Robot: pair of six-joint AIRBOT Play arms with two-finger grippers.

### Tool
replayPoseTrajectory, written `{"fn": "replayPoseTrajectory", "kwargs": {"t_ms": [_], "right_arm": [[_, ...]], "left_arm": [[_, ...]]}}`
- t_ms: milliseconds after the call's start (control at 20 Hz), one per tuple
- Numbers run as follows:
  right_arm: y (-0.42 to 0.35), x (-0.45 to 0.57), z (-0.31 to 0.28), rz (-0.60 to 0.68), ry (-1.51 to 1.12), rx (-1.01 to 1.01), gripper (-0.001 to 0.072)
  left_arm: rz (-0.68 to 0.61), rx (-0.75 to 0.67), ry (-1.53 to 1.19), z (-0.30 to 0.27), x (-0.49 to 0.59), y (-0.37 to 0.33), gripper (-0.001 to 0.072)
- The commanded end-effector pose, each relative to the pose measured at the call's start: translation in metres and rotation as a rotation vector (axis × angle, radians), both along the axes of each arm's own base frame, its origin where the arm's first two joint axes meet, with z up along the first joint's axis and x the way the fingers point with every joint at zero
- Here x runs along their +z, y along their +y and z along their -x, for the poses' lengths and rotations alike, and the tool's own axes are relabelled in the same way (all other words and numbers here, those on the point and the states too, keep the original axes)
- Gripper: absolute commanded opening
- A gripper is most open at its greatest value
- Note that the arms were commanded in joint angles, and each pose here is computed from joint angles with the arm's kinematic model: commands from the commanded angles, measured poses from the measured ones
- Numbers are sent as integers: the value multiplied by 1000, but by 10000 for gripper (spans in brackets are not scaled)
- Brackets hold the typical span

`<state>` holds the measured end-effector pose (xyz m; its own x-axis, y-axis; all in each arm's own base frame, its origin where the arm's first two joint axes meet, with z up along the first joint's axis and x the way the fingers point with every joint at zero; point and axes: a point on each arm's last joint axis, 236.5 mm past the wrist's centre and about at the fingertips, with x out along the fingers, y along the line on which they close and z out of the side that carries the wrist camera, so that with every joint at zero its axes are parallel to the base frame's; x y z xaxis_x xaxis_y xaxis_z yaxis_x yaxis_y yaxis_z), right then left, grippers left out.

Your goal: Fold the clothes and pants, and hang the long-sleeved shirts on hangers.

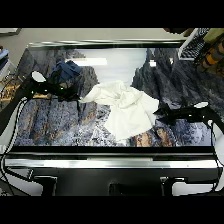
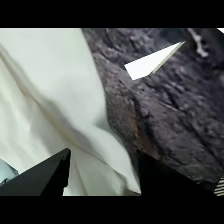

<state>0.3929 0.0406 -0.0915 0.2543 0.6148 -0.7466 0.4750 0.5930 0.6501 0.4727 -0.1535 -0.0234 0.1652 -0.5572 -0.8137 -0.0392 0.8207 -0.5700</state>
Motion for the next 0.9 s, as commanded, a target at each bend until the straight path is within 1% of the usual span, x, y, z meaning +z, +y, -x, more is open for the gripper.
{"fn": "replayPoseTrajectory", "kwargs": {"t_ms": [0, 50, 100, 200, 300, 450, 550, 650, 750, 800, 850], "right_arm": [[15, -10, -4, 25, -18, 25, 371], [21, -12, -5, 38, -25, 39, 256], [24, -13, -10, 52, -42, 36, 42], [14, -2, -28, 88, -103, 4, 37], [-22, 31, -64, 135, -180, -83, 36], [-105, 101, -129, 308, -353, -259, 36], [-141, 144, -172, 387, -490, -361, 36], [-151, 156, -203, 371, -546, -452, 36], [-140, 130, -215, 335, -506, -472, 39], [-129, 114, -214, 313, -465, -453, 68], [-123, 102, -210, 287, -421, -443, 195]], "left_arm": [[0, 0, 0, 0, -1, 0, 16], [0, 0, 0, 0, -1, 0, 17], [0, 1, 0, 0, 0, 0, 16], [0, 2, 0, 0, 0, 1, 17], [0, 1, 0, 0, 0, 1, 16], [0, 1, 1, 0, -1, 0, 16], [0, -1, 3, 0, -2, -1, 16], [0, -6, 8, 1, -4, -4, 17], [-1, -11, 12, 2, -6, -6, 16], [-1, -13, 13, 3, -6, -7, 16], [0, -11, 18, 3, -7, -8, 16]]}}
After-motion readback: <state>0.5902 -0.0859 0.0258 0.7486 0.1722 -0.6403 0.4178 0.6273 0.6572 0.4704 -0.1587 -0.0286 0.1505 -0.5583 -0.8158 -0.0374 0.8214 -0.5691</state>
